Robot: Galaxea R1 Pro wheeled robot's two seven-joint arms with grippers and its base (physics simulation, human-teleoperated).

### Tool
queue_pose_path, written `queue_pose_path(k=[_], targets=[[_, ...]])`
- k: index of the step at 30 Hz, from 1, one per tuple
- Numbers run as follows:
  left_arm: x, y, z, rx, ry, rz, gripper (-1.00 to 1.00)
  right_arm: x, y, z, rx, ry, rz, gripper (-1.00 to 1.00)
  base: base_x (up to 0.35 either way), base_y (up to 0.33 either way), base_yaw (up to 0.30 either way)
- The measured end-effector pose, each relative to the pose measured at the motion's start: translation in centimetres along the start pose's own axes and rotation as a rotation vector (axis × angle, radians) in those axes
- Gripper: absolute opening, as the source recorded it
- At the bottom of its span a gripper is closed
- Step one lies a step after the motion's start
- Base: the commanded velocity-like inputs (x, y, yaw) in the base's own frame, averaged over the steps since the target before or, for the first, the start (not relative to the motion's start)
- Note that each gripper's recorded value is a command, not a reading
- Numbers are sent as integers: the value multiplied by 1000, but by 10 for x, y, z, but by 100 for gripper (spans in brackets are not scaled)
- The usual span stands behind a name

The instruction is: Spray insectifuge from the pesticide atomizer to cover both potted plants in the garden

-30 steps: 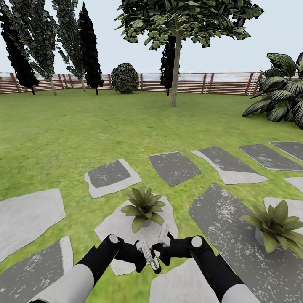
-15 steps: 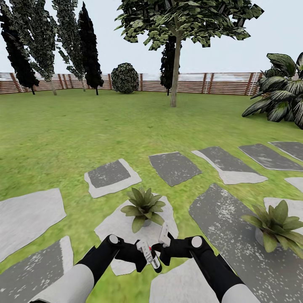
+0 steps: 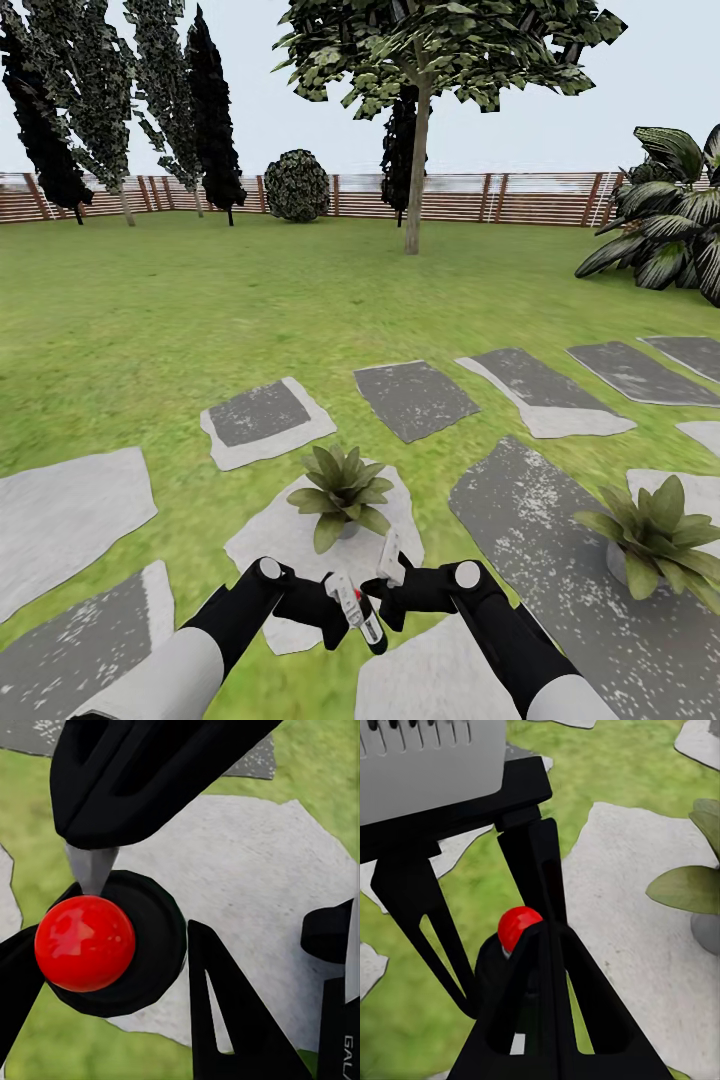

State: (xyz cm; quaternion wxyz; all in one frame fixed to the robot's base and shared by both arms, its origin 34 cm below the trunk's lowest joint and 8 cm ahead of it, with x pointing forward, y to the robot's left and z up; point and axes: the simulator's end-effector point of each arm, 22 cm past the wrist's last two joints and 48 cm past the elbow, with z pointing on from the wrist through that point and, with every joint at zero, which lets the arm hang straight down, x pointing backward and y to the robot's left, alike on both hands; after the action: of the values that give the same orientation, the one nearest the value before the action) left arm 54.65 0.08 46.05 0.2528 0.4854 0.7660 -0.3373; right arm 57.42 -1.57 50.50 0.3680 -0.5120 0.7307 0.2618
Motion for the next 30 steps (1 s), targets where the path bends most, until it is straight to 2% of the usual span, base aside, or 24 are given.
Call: queue_pose_path(k=[18,22,24,30], targets=[[0,1,0,-3,-2,-1,-100,0,0,0,0,1,-1,-100,0,0,0],[10,4,-4,-11,23,5,-100,1,0,0,0,1,0,-100,0,0,0],[28,13,-14,-28,50,-4,-100,1,0,0,0,2,0,-100,0,0,0],[103,58,-78,-121,157,-47,-100,2,0,0,-1,4,1,-100,0,0,0]])
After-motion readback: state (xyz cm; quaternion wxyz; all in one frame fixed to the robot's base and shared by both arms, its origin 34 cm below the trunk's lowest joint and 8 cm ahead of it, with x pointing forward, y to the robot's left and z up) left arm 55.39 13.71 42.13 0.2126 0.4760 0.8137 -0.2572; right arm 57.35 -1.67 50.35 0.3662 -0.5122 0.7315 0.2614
